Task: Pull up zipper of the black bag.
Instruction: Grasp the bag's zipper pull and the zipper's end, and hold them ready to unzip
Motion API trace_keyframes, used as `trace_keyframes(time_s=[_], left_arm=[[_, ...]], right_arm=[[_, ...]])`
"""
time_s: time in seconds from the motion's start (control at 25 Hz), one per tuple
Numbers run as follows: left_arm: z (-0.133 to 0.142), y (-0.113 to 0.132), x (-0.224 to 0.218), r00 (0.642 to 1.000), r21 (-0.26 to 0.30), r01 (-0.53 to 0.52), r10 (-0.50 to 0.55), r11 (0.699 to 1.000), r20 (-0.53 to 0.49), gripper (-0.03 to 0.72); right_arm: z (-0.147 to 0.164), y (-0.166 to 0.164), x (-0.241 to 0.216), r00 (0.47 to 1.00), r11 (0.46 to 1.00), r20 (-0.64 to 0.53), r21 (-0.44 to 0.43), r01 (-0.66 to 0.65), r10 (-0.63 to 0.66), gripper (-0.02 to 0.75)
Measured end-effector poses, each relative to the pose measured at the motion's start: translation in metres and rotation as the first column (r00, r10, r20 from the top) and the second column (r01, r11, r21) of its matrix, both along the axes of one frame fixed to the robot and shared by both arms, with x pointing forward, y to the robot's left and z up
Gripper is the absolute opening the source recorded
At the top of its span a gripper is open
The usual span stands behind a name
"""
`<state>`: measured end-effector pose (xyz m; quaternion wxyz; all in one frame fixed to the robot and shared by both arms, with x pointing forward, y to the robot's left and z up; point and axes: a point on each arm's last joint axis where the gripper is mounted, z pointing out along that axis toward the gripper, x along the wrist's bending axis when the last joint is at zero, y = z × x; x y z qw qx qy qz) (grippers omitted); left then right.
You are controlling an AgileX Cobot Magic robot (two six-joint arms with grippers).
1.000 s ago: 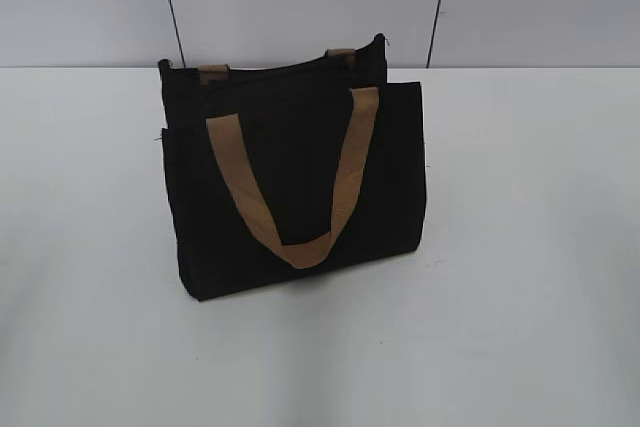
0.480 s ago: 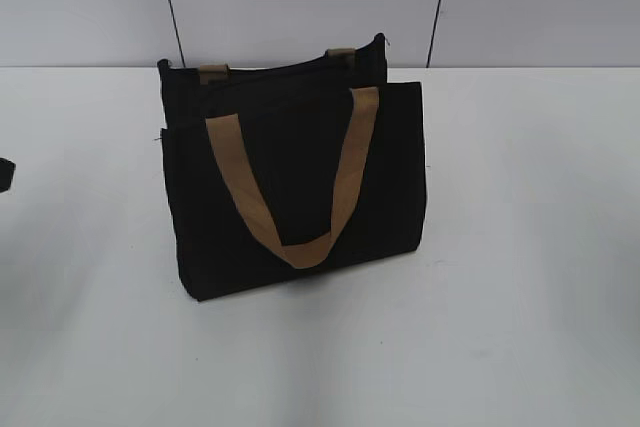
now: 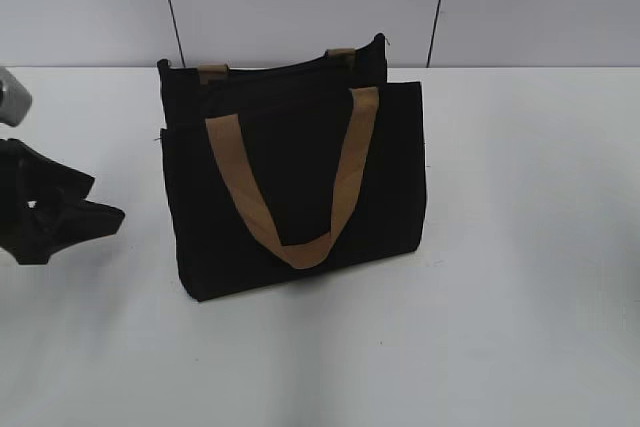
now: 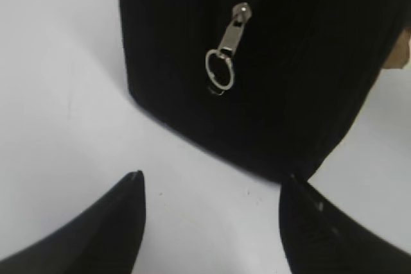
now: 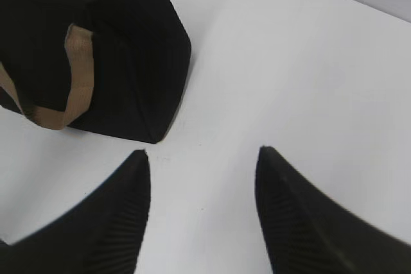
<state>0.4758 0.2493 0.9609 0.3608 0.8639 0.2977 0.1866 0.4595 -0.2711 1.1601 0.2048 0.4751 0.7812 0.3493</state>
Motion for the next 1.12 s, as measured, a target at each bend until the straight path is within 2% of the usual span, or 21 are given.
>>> trace_keyframes(time_s=[0.2, 0.32, 0.48, 0.76, 1.12], left_arm=[[-0.029, -0.01, 0.016, 0.983, -0.013, 0.177, -0.176, 0.984, 0.058, 0.482], [-0.045, -0.014, 0.029, 0.972, -0.039, 0.23, -0.227, 0.973, 0.059, 0.48], [-0.057, -0.018, 0.05, 0.966, -0.085, 0.255, -0.251, 0.963, 0.057, 0.48], [-0.063, -0.022, 0.07, 0.963, -0.128, 0.266, -0.259, 0.955, 0.073, 0.48], [-0.082, -0.023, 0.071, 0.961, -0.146, 0.275, -0.27, 0.95, 0.05, 0.475]], right_arm=[[0.009, 0.009, 0.02, 0.998, 0.999, -0.024, 0.002, -0.054, 0.054, 0.412], [0.014, 0.025, 0.029, 0.993, 0.993, -0.014, 0.001, -0.118, 0.118, 0.412], [0.015, 0.049, 0.043, 0.98, 0.98, -0.023, 0.006, -0.199, 0.2, 0.412], [0.012, 0.077, 0.059, 0.962, 0.963, -0.042, 0.015, -0.27, 0.271, 0.412], [0.008, 0.08, 0.063, 0.961, 0.962, -0.046, 0.018, -0.272, 0.272, 0.412]])
